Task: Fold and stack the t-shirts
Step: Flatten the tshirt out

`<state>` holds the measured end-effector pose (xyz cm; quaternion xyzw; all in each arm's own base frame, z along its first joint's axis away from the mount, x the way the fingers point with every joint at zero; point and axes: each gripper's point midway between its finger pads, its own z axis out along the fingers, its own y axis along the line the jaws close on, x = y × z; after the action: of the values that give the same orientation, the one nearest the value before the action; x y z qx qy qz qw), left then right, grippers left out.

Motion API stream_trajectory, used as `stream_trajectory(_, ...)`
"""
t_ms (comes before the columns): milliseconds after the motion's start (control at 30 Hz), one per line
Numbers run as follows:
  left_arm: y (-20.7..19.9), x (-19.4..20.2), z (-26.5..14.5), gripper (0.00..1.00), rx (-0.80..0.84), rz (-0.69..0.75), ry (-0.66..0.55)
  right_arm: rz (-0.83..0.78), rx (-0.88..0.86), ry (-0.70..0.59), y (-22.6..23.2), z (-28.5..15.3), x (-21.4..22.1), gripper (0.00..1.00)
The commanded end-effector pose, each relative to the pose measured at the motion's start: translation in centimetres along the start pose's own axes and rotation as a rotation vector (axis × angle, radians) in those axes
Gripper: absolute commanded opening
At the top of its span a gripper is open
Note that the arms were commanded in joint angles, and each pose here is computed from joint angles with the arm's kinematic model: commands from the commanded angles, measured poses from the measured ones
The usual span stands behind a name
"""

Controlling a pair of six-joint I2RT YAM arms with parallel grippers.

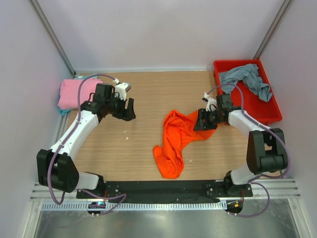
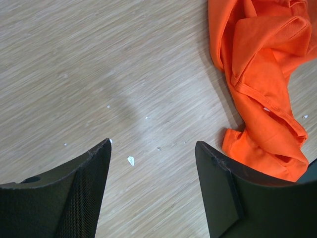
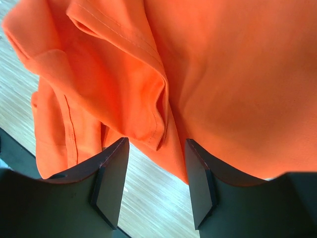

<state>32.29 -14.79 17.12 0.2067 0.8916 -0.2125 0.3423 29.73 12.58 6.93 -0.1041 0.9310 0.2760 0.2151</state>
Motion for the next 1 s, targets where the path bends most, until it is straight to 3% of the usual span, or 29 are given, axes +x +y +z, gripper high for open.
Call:
stream_trajectory(0, 0.0, -1.1, -0.1, 0.7, 0.01, 0.005, -0.037, -0.005, -0.04, 0.016, 0.3, 0.2, 0.1, 0.55)
stream_trajectory(367, 0.3, -0.7, -0.4, 0.7, 0.0, -0.001, -0.035, 0.033, -0.089, 0.081, 0.3, 1.4, 1.3, 0.52)
stream_trajectory(600, 0.4, -0.7, -0.1, 0.7, 0.009, -0.008, -0.033, -0.039, -0.026, -0.026, 0.5, -0.7, -0.6, 0.5)
stream_trajectory(967, 0.2, -0.7, -0.1, 0.7, 0.022, -0.007, -0.035, -0.036, -0.061, -0.006, 1.2, -1.0, 0.1, 0.51)
